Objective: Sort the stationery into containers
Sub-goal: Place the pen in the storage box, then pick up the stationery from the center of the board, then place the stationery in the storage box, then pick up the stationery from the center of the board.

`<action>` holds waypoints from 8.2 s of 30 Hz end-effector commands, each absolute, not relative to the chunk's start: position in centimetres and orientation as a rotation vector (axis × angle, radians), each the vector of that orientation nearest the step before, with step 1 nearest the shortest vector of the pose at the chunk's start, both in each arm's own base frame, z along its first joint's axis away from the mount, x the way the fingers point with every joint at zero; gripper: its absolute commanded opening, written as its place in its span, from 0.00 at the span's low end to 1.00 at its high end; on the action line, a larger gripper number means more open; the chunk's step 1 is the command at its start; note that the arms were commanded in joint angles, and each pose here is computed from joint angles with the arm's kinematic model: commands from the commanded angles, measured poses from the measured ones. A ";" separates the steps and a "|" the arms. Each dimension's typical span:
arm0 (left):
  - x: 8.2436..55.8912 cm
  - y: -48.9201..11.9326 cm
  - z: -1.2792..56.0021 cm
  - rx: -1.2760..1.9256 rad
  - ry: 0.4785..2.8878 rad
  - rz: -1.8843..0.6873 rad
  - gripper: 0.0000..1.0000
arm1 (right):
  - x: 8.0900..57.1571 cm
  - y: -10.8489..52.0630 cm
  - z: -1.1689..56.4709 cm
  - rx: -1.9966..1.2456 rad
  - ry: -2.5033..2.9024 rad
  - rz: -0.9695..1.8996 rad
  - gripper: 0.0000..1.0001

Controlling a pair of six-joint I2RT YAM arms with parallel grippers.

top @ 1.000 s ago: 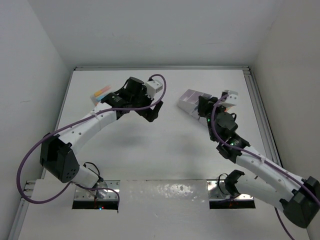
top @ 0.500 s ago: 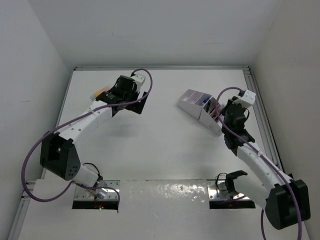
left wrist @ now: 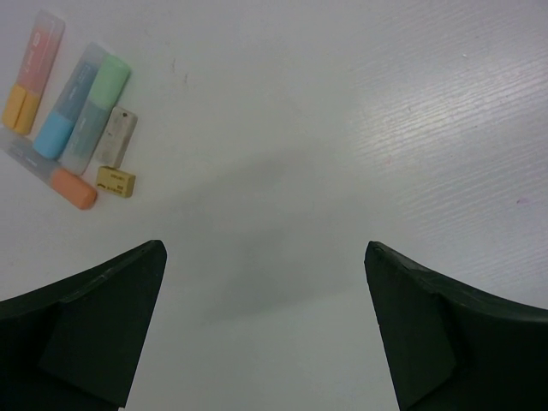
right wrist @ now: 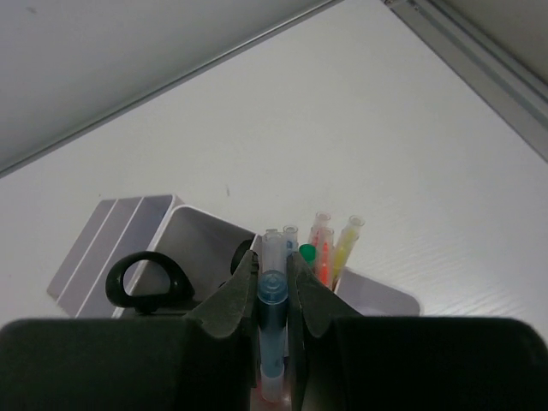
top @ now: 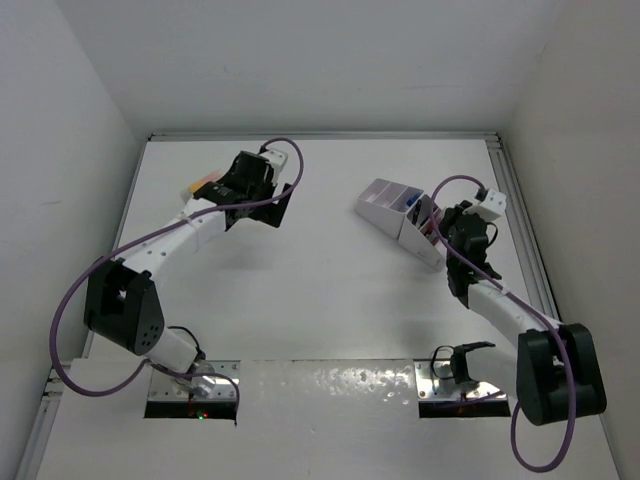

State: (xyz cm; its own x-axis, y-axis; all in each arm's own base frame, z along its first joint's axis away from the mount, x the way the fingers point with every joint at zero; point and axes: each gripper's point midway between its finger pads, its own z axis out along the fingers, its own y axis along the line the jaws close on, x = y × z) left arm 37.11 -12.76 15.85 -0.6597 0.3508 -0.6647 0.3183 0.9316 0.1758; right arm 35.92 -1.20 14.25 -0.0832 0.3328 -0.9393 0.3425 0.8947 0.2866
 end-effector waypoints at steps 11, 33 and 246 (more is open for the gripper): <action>39.0 -11.4 17.0 0.372 2.307 0.076 1.00 | 36.6 0.6 15.5 0.438 1.686 0.054 0.59; 43.9 1.3 17.0 -0.042 2.442 0.135 0.58 | 37.6 9.5 26.8 0.043 1.790 0.179 0.17; 47.7 1.1 1.7 0.237 2.697 0.135 0.31 | 28.9 9.4 22.7 -0.035 1.882 0.038 0.40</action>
